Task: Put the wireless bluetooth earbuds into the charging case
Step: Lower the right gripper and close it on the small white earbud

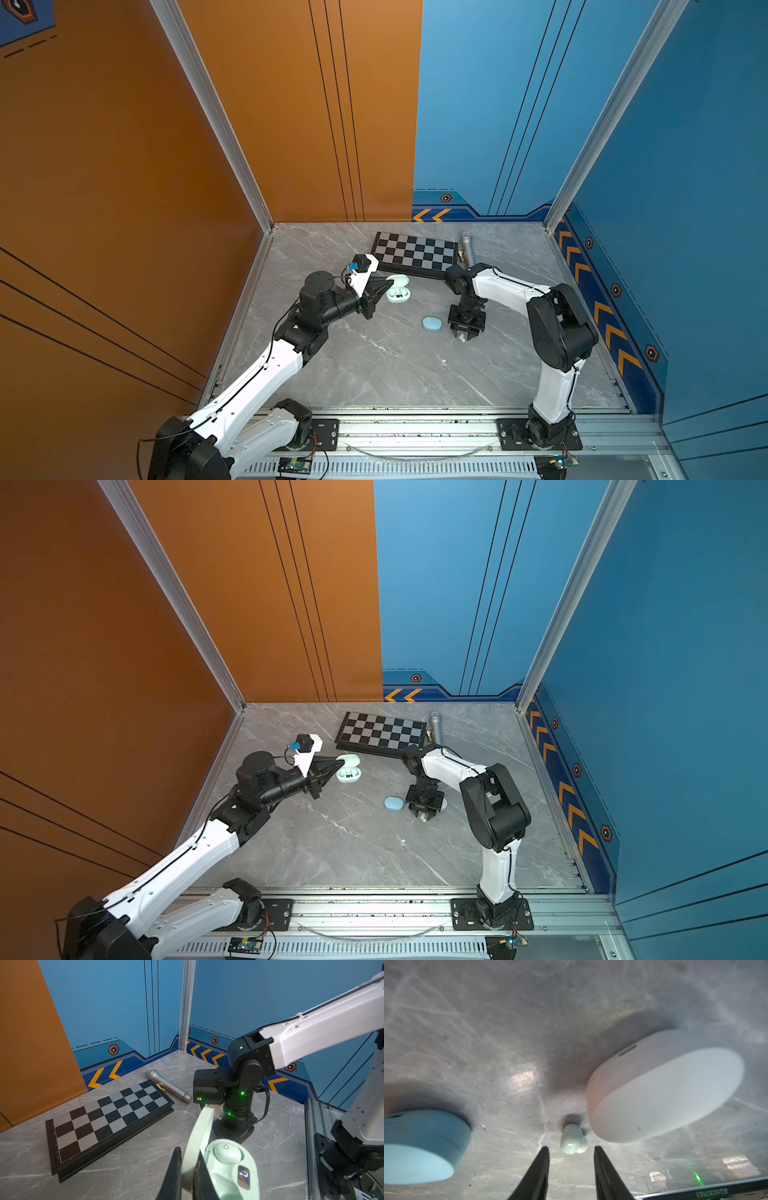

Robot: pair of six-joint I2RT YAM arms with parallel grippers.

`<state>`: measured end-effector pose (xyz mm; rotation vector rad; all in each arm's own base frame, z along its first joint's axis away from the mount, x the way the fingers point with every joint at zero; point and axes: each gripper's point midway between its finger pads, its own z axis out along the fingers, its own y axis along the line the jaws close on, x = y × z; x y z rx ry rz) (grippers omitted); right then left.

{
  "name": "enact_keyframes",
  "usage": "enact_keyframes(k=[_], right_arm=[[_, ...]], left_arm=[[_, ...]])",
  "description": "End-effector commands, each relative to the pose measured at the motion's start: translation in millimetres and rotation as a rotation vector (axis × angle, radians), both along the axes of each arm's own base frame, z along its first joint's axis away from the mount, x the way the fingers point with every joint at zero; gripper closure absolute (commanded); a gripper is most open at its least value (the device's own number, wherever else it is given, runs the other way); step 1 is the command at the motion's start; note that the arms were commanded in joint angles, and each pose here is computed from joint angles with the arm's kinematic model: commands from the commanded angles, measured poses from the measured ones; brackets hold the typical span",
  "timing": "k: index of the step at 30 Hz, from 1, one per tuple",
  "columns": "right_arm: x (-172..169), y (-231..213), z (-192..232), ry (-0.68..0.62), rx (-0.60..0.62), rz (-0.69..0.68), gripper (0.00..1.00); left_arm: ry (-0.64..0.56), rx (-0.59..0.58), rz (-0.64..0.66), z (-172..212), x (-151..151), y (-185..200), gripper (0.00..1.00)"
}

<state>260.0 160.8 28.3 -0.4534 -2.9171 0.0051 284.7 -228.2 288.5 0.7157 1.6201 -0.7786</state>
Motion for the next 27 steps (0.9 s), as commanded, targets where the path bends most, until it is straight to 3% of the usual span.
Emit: enact_keyframes(k=[1,9,18,27], right_arm=[[11.0,-2.2,-3.8,-0.013,-0.036,-0.022,0.65],[24.2,-0.3,-8.5,-0.026,-0.053,-0.006,0.67],[21.9,-0.9,-11.8,-0.012,-0.050,-0.008,0.76],[22.2,3.3,-6.9,0.022,-0.008,0.061,0.69]], left_arm=[[-0.013,0.017,0.005,0.7,4.3,2.5,1.00],[-0.016,0.011,0.012,3.8,4.9,4.1,1.00],[-0.018,0.011,0.018,6.9,5.2,5.8,1.00],[-0.023,0.004,0.022,12.6,4.1,7.0,1.00]])
